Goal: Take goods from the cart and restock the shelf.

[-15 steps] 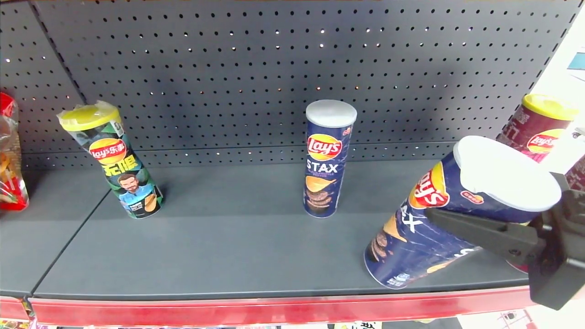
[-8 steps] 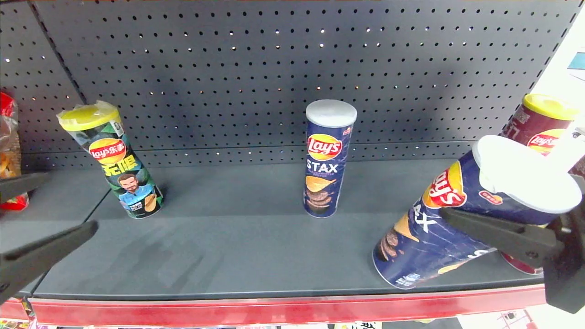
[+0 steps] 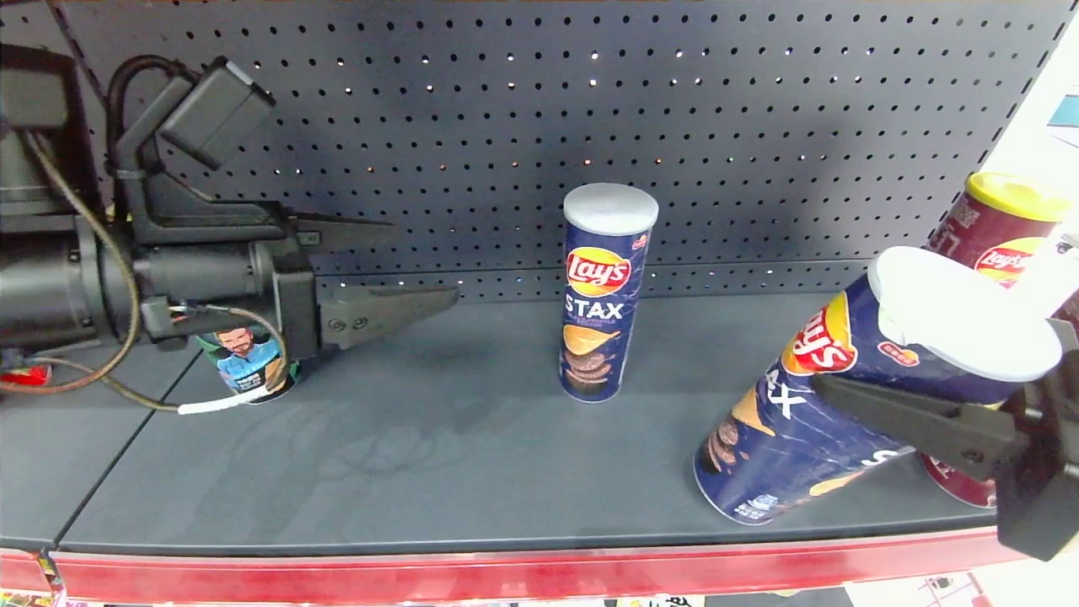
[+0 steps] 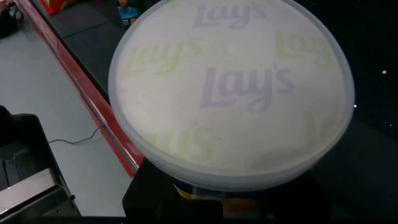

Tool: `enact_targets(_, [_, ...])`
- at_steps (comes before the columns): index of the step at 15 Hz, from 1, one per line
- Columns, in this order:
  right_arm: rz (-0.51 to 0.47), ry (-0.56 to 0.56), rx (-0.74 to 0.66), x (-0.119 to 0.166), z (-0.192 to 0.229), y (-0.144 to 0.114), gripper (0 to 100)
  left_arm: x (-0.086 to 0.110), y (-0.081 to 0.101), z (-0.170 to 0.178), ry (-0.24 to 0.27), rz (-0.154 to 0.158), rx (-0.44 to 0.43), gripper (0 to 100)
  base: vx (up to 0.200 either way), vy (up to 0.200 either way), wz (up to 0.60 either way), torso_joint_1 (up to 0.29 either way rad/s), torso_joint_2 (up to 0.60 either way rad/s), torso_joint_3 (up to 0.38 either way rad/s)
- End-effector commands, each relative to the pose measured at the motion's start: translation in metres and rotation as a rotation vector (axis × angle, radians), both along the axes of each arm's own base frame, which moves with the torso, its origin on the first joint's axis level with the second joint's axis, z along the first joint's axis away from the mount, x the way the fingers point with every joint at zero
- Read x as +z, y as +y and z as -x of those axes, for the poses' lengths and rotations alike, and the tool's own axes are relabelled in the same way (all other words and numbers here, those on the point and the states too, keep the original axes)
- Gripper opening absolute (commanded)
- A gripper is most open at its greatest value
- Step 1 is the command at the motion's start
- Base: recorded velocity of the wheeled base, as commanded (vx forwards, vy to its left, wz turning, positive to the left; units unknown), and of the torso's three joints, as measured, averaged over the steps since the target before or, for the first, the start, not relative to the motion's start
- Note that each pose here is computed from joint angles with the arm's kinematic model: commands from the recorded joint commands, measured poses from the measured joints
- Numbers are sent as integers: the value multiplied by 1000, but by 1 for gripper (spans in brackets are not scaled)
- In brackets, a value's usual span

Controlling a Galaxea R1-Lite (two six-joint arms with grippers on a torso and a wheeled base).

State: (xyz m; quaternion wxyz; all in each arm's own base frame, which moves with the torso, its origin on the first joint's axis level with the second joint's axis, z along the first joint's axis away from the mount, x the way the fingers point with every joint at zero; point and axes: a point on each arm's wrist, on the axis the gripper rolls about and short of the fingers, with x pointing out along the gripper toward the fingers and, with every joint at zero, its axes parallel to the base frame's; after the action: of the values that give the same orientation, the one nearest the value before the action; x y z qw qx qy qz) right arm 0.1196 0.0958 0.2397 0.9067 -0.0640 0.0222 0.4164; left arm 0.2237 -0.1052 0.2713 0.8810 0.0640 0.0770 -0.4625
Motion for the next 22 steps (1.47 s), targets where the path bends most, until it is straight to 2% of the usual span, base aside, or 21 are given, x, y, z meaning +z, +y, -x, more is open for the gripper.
enact_targets(1, [4, 3, 1, 0, -1, 1, 0, -23, -24, -44, 72, -20, -69, 100, 0, 0, 0, 0, 0, 0])
enact_targets(4, [5, 5, 2, 1, -4, 3, 0, -23, -37, -57, 76, -7, -139, 100, 0, 0, 0, 0, 0, 0])
enact_targets(10, [6, 6, 1, 1, -5, 4, 0, -27, -66, -79, 42, 15, -236, 100, 0, 0, 0, 0, 0, 0])
enact_targets(22, [6, 6, -2, 1, -5, 4, 0, -33, -107, -106, 23, 29, -319, 100, 0, 0, 0, 0, 0, 0])
